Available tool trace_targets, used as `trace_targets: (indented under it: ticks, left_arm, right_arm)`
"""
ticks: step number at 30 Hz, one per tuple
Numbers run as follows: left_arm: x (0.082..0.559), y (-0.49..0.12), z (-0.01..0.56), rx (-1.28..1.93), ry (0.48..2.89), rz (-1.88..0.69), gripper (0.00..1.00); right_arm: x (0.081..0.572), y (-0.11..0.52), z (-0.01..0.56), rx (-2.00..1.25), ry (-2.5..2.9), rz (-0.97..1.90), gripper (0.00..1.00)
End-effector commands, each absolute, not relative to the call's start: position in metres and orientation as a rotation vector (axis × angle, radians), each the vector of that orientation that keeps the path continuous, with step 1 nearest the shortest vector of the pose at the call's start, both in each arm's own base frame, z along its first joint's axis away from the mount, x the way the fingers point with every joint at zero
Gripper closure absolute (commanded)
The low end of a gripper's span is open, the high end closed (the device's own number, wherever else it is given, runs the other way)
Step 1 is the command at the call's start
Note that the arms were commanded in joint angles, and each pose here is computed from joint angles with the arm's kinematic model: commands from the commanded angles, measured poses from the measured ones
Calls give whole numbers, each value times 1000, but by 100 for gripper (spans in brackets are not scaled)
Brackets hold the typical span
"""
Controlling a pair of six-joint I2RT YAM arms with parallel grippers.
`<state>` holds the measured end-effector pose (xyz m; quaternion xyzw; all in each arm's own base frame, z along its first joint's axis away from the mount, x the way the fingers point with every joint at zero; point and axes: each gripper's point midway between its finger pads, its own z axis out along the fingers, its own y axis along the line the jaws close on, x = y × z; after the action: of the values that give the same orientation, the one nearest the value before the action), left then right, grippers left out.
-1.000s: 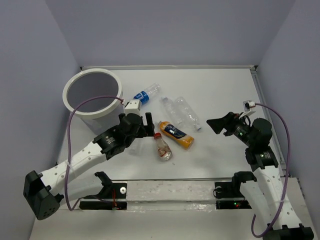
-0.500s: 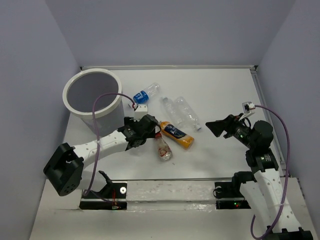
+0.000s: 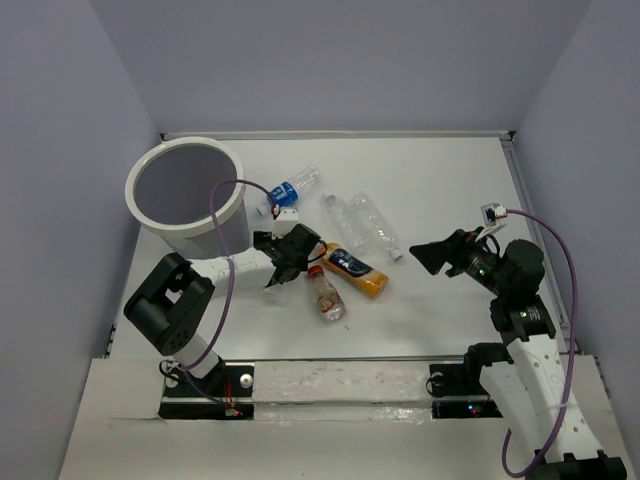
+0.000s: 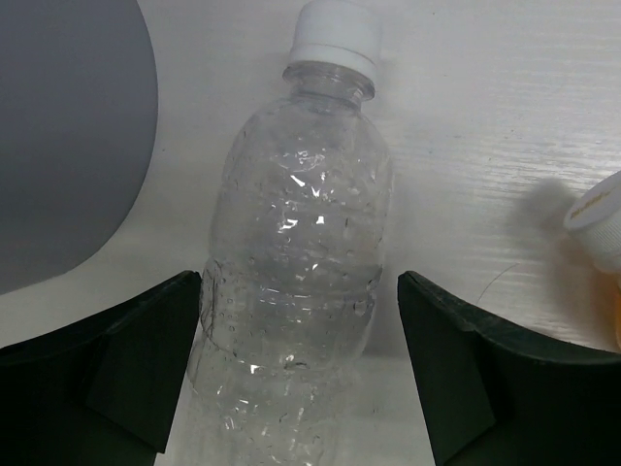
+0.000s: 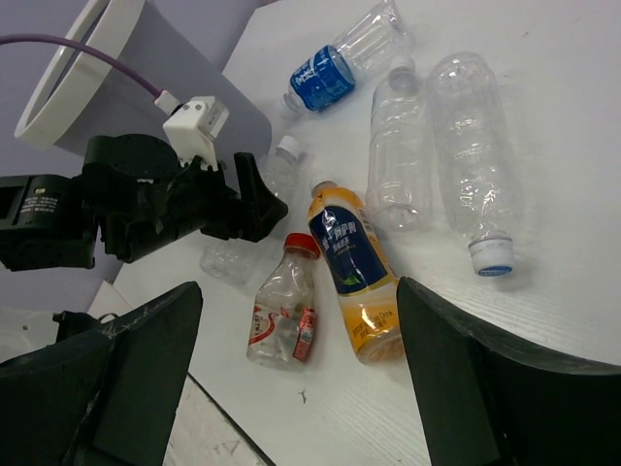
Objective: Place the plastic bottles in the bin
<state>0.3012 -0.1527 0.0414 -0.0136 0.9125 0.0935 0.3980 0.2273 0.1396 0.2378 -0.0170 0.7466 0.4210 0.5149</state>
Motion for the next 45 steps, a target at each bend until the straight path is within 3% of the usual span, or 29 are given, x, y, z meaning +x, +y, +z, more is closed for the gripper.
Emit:
trace_targets:
  ticks: [1, 4, 9, 13, 18, 25, 32, 37, 40, 41, 42, 45]
  left_arm:
    - [315, -158, 50, -81, 2258, 214, 24]
    - [312, -159, 59, -105, 2238, 156, 44]
    - [304, -174, 122, -72, 2131, -60, 52]
    - [290, -201, 209, -13, 1974, -347, 53]
    - [271, -190, 353, -44, 1643, -582, 53]
    - [278, -111, 473, -262, 1387, -368, 57]
    - [344, -29, 491, -398, 1313, -135, 57]
    - [373, 15, 445, -518, 1347, 22, 55]
    - [377, 38, 420, -592, 1347, 78, 48]
    - [378, 46, 417, -609, 1339, 90, 41]
    - [378, 47, 414, -611, 1342, 90, 23]
    - [374, 43, 413, -600, 1344, 58, 1]
  right_arm:
    - [224, 147, 245, -91, 1763, 1047, 14]
    - [224, 147, 245, -88, 1764, 1049, 14]
    - [223, 149, 251, -99, 1760, 1064, 15]
    - [219, 152, 266, -117, 1735, 1088, 16]
    - [220, 153, 284, -133, 1694, 1084, 17]
    - [219, 177, 290, -184, 1669, 1150, 19]
    - [205, 254, 280, -389, 1730, 1095, 17]
    - [194, 307, 255, -532, 1834, 977, 17]
    - [210, 319, 230, -509, 1923, 742, 16]
    - [211, 322, 221, -517, 1945, 700, 15]
    - [212, 324, 212, -528, 1976, 657, 15]
    - [220, 334, 185, -537, 2047, 544, 14]
